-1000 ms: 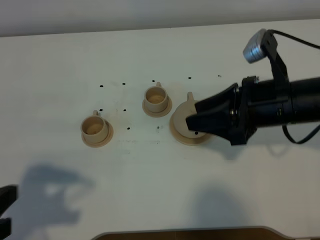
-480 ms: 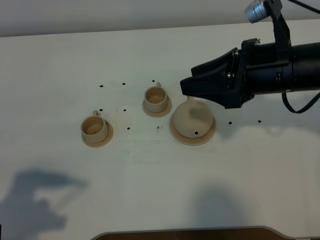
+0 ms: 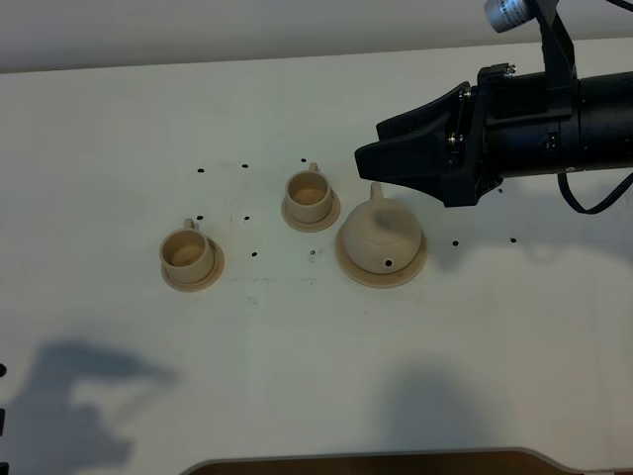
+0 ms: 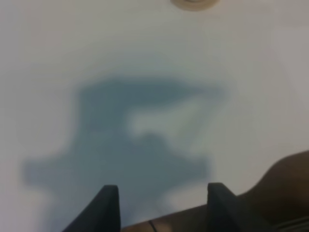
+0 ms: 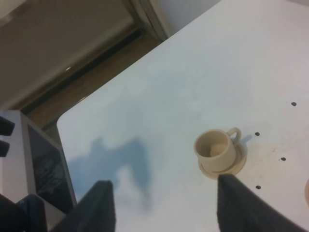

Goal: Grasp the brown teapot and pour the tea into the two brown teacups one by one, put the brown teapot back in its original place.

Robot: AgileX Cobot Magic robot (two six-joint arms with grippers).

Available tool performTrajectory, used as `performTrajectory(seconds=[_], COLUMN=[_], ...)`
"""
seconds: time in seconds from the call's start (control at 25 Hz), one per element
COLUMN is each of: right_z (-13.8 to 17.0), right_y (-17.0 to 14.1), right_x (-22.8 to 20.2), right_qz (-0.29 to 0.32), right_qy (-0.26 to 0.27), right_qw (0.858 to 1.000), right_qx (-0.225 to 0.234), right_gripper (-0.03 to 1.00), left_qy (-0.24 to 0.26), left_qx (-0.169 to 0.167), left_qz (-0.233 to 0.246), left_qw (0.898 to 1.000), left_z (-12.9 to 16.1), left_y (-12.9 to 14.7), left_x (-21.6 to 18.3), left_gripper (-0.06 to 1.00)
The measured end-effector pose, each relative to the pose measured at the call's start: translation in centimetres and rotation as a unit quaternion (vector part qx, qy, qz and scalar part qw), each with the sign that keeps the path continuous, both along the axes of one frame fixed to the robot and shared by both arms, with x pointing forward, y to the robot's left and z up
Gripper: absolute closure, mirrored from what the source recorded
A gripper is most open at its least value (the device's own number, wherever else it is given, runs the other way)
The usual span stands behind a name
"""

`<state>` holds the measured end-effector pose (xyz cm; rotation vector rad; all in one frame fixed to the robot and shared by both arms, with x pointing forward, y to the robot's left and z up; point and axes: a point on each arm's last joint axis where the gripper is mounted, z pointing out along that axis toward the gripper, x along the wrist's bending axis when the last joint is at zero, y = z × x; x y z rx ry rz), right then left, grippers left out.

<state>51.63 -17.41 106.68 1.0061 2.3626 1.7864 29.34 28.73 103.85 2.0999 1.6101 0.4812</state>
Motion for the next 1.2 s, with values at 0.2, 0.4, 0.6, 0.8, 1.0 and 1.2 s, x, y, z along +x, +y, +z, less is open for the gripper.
performTrajectory(seconds=[0.2,0.4,0.6,0.8,1.0,1.2], right_z=[0.1,0.5,0.6,0.6,1.3,2.8], right_y=[-0.1,0.0,0.0,0.0,0.0,-0.2], right_x=[0.2,0.3,0.3,0.3,0.6,2.0], right_qz=[-0.006,-0.011,-0.013,-0.015,-0.028,-0.066], right_qy=[-0.004,0.004,0.016,0.023,0.035,0.048], right_qw=[1.000,1.000,1.000,1.000,0.999,0.997], right_qx=[-0.003,0.001,-0.002,0.002,0.009,-0.001], right_gripper=[0.48,0.48,0.48,0.48,0.48,0.48], left_qy=[-0.022,-0.098,-0.178,-0.215,-0.217,-0.217], left_qx=[-0.004,-0.020,-0.027,-0.029,-0.029,-0.030], left_qz=[-0.003,0.028,0.078,0.095,0.096,0.096], left_qw=[1.000,0.995,0.980,0.972,0.971,0.971], left_z=[0.2,0.8,1.0,0.9,0.8,0.8], left_y=[0.1,0.8,1.2,1.2,1.2,1.2], left_x=[-0.7,-2.8,-5.3,-6.5,-6.5,-6.5], left_gripper=[0.49,0.49,0.49,0.49,0.49,0.49])
